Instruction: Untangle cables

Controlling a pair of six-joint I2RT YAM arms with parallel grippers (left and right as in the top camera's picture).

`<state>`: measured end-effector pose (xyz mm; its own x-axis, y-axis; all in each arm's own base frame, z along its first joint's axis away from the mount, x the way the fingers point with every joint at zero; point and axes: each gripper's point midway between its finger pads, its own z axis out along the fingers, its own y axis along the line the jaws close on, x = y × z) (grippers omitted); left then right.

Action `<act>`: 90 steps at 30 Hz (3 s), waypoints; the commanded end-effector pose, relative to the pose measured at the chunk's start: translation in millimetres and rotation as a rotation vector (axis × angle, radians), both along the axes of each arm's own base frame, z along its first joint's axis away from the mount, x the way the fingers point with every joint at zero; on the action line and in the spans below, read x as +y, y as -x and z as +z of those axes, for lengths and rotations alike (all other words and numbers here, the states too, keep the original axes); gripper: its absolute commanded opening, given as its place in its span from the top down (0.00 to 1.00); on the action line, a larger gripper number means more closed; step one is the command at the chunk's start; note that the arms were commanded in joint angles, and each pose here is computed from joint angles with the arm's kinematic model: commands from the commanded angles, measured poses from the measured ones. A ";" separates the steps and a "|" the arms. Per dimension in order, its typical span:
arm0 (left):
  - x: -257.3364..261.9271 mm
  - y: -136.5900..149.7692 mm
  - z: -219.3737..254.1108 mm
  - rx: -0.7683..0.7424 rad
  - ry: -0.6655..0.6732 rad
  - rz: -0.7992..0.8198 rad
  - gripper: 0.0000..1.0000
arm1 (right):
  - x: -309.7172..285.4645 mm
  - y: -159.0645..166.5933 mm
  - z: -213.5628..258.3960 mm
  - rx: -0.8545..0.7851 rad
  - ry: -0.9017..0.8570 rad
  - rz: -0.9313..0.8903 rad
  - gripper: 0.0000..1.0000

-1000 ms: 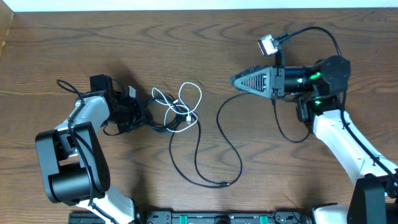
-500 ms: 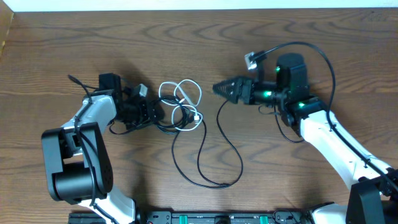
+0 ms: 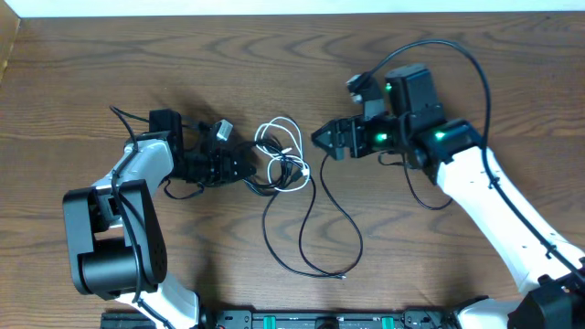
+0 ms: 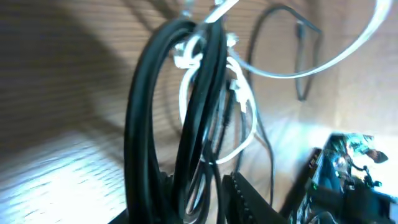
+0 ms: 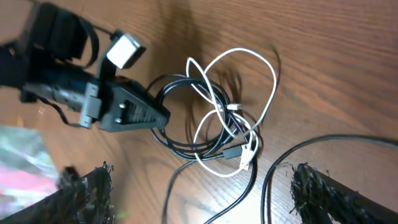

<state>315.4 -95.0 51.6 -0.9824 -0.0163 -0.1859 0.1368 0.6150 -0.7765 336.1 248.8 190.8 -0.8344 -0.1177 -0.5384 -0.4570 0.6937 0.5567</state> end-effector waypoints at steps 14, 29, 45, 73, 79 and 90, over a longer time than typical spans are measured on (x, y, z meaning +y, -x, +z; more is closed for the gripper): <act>-13.5 4.5 17.0 -0.077 0.126 -0.061 0.72 | 46.9 -19.4 10.4 -0.548 0.313 0.180 0.15; -13.5 4.5 17.0 -0.077 0.126 -0.061 0.72 | 94.3 -39.7 -63.6 -0.719 0.431 0.423 0.19; -13.3 4.4 17.0 -0.077 0.126 -0.060 0.71 | 104.3 -58.3 -102.1 -0.847 0.567 0.502 0.57; -13.4 4.5 16.9 -0.076 0.126 -0.061 0.70 | 116.7 -63.1 -108.2 -0.887 0.543 0.493 0.50; -13.2 4.5 16.9 -0.076 0.125 -0.060 0.70 | 120.9 -67.7 -106.7 -0.914 0.530 0.478 0.60; -13.2 4.5 16.9 -0.076 0.125 -0.060 0.70 | 134.8 -59.9 -86.2 -0.928 0.370 0.502 0.99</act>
